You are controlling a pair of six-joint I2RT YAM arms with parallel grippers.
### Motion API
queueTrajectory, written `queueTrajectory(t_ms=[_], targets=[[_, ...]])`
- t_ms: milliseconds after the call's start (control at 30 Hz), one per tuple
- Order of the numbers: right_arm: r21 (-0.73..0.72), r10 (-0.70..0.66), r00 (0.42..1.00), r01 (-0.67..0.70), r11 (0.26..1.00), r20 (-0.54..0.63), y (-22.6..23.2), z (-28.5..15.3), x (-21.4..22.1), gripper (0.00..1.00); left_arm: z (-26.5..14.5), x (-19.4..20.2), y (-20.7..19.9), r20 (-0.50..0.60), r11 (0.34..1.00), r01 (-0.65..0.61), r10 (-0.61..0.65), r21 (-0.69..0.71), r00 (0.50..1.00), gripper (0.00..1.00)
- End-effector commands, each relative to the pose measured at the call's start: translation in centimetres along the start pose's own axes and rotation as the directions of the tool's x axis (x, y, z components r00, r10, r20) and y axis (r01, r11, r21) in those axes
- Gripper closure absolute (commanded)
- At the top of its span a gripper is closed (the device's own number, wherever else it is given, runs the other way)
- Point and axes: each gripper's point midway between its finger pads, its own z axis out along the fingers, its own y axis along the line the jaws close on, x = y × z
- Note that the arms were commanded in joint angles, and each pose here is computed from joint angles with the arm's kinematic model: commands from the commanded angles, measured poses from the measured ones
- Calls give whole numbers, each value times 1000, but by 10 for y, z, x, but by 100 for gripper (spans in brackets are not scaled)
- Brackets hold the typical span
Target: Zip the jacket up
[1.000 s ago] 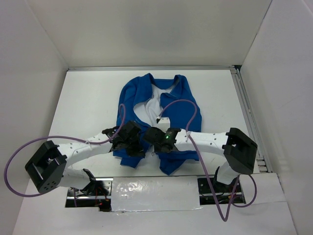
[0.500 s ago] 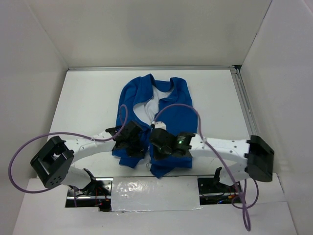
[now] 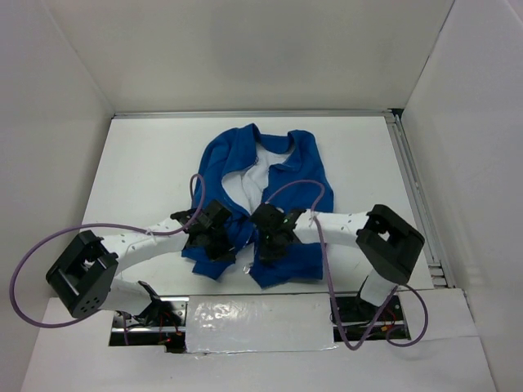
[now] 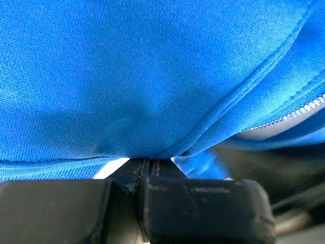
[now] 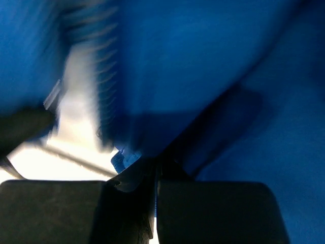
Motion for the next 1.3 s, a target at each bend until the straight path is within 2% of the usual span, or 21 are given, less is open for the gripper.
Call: queueTrajectory(t_ms=[0, 133, 200, 267, 300, 333, 367, 400, 433, 500, 533, 567, 633, 700, 833, 933, 1067, 1200, 1267], targets=[[476, 180, 982, -187, 859, 61, -141, 0, -6, 100, -7, -10, -17, 32, 998, -13, 11, 56, 999, 100], [499, 287, 942, -336, 799, 175, -181, -26, -45, 100, -12, -25, -38, 62, 995, -46, 41, 92, 997, 100], [379, 341, 916, -399, 835, 212, -179, -30, -72, 100, -11, -30, -47, 65, 991, -79, 72, 108, 995, 100], [336, 398, 876, -474, 814, 271, -196, -42, -99, 100, -14, -38, -63, 75, 984, -92, 82, 149, 994, 100], [326, 392, 861, -491, 808, 325, -196, -57, -123, 100, -15, -40, -67, 76, 982, -99, 88, 158, 993, 100], [381, 356, 849, -501, 777, 389, -208, -72, -135, 100, -18, -45, -74, 84, 980, -101, 88, 173, 993, 100], [427, 312, 863, -475, 770, 398, -209, -85, -138, 100, -20, -46, -78, 83, 978, -105, 91, 181, 992, 100], [403, 270, 845, -471, 785, 462, -197, -108, -161, 100, -21, -47, -81, 85, 976, -108, 94, 190, 992, 100], [391, 233, 848, -441, 808, 476, -186, -120, -168, 100, -24, -48, -84, 91, 973, -112, 96, 200, 991, 100], [290, 106, 848, -292, 911, 519, -136, -149, -183, 100, -25, -47, -84, 90, 970, -105, 88, 218, 992, 100], [208, 77, 864, -205, 956, 497, -110, -152, -179, 100, -27, -46, -85, 93, 967, -106, 87, 230, 992, 100], [143, 9, 855, -97, 985, 519, -83, -162, -178, 100, -29, -44, -86, 85, 965, -104, 86, 241, 993, 100], [42, -39, 862, 21, 999, 505, -53, -164, -168, 100, -30, -42, -85, 86, 959, -108, 88, 260, 992, 100], [29, -90, 877, 87, 996, 472, -45, -151, -150, 100, -31, -40, -83, 83, 959, -103, 83, 265, 993, 100], [79, -124, 940, 104, 991, 319, -52, -94, -114, 100, -30, -36, -77, 73, 961, -98, 82, 257, 994, 100], [133, -134, 963, 105, 986, 235, -60, -55, -88, 100, -27, -32, -68, 58, 967, -84, 73, 239, 996, 100], [178, -165, 973, 136, 975, 161, -60, -28, -67, 100, -23, -25, -58, 40, 968, -80, 73, 236, 997, 100], [177, -152, 977, 124, 976, 152, -56, -24, -61, 80, -22, -22, -53, 38, 973, -78, 71, 216, 997, 100], [172, -143, 974, 112, 979, 178, -54, -29, -62, 61, -22, -20, -54, 38, 975, -79, 73, 208, 997, 100]])
